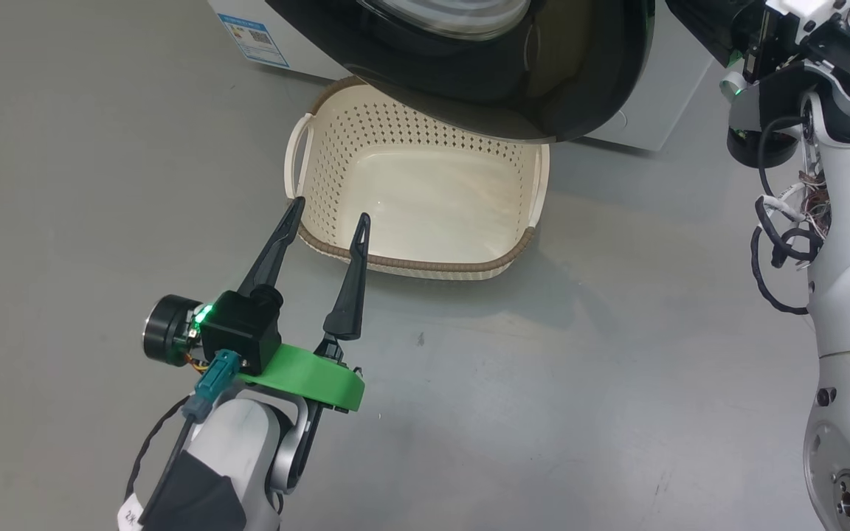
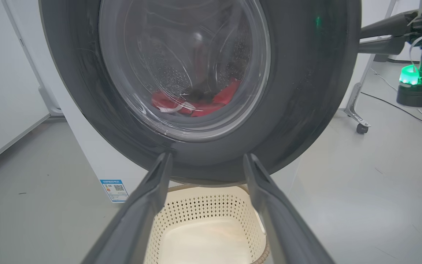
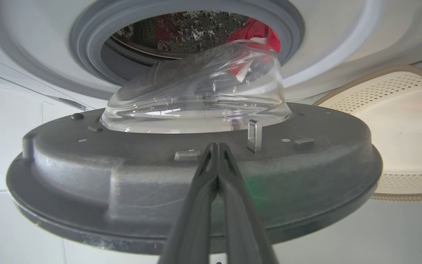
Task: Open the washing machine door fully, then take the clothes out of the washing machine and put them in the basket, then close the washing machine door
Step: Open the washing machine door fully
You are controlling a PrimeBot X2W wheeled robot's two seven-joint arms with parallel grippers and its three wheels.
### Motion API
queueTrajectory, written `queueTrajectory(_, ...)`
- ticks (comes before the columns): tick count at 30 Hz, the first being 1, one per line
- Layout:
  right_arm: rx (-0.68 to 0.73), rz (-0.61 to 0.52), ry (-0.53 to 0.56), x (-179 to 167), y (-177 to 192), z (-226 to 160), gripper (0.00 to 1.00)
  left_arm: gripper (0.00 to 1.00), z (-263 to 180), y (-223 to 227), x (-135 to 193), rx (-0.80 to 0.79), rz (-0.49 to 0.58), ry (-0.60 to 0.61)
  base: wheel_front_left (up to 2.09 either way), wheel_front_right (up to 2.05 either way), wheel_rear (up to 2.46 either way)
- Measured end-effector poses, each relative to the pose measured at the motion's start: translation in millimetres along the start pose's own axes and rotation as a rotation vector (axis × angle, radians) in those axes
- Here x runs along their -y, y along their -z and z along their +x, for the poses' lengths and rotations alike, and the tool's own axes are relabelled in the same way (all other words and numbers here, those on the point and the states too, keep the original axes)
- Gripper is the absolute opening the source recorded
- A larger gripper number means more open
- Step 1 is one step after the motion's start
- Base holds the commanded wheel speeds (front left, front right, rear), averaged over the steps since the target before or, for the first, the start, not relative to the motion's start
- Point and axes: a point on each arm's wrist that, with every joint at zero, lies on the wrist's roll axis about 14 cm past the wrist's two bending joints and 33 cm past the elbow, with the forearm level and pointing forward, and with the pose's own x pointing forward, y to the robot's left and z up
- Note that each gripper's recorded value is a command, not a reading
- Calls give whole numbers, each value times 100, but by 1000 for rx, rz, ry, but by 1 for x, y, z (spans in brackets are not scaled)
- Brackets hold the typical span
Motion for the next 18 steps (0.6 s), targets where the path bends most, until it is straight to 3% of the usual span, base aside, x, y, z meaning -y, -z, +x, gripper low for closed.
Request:
queueTrajectory(10, 27, -24, -2, -3, -3, -5, 0, 100, 0, -1, 3, 3, -5, 8, 0, 0, 0)
queueTrajectory(18, 131, -255, -2, -16, -15, -20, 0, 100, -1, -5, 3, 16, -13, 0, 0, 0, 0)
